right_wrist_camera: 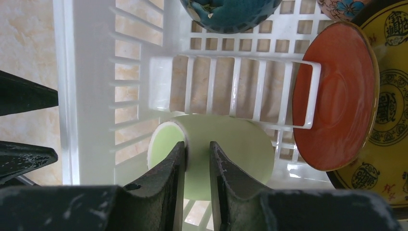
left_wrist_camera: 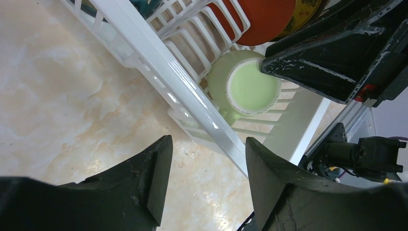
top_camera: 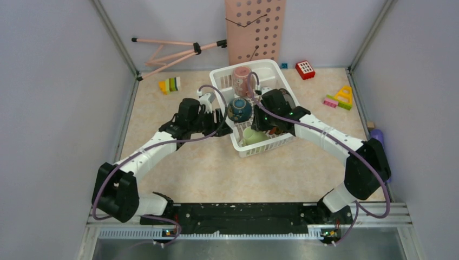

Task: Load the mixed dishes into the dish rack

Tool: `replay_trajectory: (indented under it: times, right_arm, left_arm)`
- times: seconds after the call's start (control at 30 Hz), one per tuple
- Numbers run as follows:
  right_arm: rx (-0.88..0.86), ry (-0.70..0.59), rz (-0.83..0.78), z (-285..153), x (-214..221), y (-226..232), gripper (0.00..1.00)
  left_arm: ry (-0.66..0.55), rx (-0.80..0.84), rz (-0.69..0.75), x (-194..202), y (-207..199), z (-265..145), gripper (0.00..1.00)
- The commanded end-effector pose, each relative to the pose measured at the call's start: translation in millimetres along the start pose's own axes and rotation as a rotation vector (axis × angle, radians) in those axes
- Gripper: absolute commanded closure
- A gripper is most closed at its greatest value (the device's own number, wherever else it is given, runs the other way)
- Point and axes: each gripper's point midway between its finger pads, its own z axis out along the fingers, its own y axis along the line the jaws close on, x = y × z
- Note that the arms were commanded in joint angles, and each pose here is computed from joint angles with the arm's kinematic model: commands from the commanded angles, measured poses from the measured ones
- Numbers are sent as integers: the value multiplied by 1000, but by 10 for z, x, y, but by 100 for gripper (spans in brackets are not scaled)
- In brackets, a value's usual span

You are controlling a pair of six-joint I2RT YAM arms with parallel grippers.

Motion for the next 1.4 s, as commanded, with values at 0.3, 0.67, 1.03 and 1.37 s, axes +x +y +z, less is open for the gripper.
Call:
replay_trajectory:
  times: [0.3, 0.67, 1.03, 1.37]
  right_arm:
    - [179, 258, -95, -90, 662, -485, 81]
    - [131, 81, -81, -356, 111, -273, 35]
    - [-9, -201, -51, -895, -479, 67, 25]
    - [388, -611, 55, -1725, -628, -810, 22]
  left_arm:
    - [-76, 58, 1, -296, -144, 65, 39]
    - [-110, 60, 32, -392, -219, -52, 36]
    - [-183, 2, 79, -537, -235, -325, 32]
    - [-427, -282, 46, -675, 241, -956, 22]
